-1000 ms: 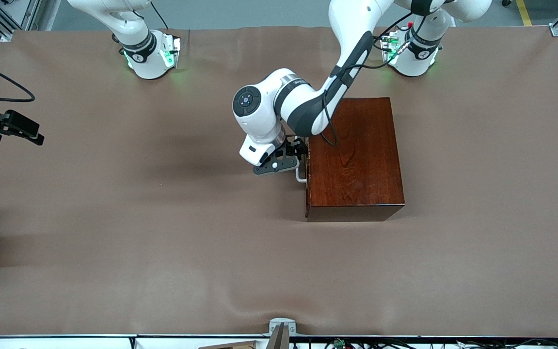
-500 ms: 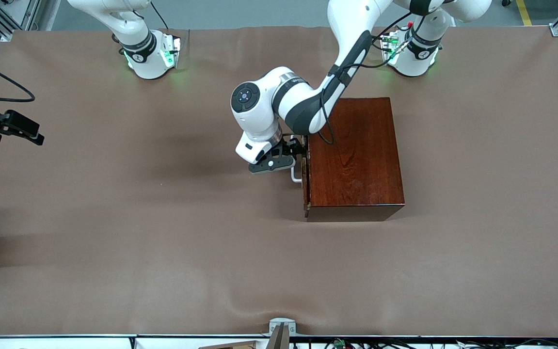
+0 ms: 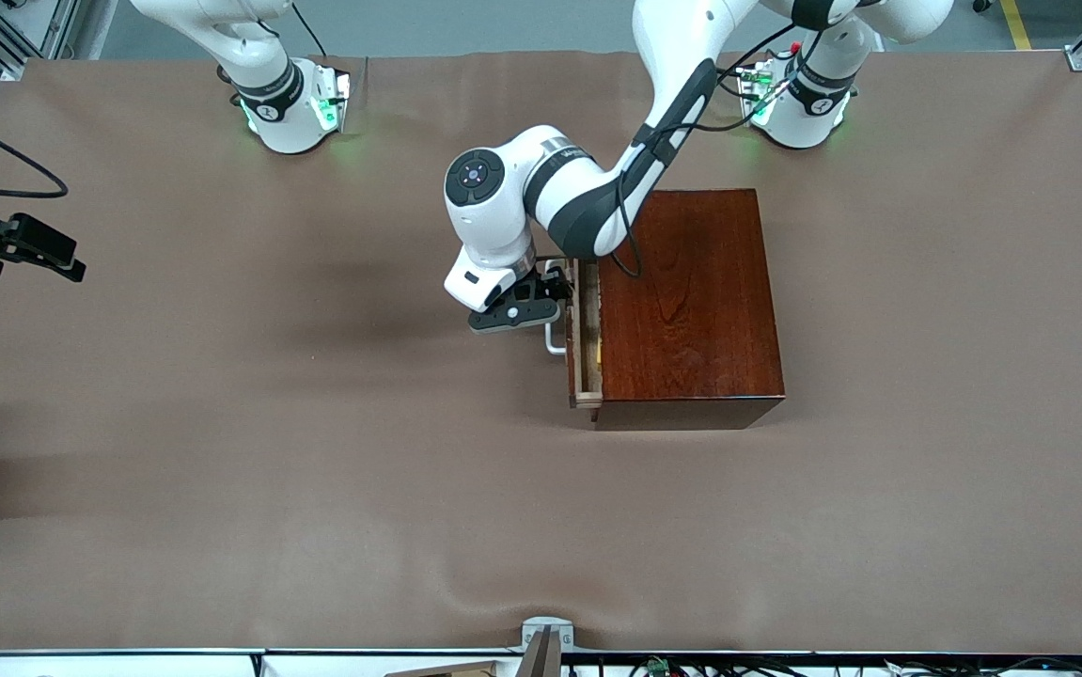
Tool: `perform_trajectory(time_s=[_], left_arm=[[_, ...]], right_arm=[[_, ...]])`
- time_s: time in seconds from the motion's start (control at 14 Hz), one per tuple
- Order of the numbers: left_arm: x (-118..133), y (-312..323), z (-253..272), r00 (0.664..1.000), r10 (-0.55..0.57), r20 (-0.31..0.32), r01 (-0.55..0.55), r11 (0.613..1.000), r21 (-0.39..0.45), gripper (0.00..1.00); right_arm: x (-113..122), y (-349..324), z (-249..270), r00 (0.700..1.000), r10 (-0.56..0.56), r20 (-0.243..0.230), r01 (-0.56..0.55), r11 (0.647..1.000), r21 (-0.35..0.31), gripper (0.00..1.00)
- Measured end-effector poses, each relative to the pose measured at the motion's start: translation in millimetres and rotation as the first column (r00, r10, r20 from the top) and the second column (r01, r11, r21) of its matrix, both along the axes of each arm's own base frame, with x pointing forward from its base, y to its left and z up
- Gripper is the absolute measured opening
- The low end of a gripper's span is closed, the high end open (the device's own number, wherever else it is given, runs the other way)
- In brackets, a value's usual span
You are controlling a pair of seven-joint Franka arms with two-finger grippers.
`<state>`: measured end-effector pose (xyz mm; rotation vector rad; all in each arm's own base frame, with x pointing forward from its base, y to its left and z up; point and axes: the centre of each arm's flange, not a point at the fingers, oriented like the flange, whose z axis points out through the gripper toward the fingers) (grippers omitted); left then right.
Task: Open drawer, take yellow block, close drawer
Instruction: 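Pull the drawer handle outward with the left gripper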
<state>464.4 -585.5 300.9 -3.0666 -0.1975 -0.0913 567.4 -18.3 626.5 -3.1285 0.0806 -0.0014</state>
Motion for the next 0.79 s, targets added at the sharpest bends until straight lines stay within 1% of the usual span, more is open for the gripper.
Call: perform_trajectory(time_s=[0.29, 0.79], left_arm=[[-2.1, -6.0, 1.5, 1.000, 0.010, 0.010, -0.009, 0.999, -0.032, 1.00], [-7.0, -11.4, -2.7, 1.000, 0.004, 0.012, -0.003, 0.999, -0.040, 1.00]], right_arm=[[0.0, 0.0, 0.0, 1.000, 0.000, 0.000, 0.000, 1.000, 0.000, 1.00], [0.0, 0.0, 0.0, 1.000, 0.000, 0.000, 0.000, 1.000, 0.000, 1.00]])
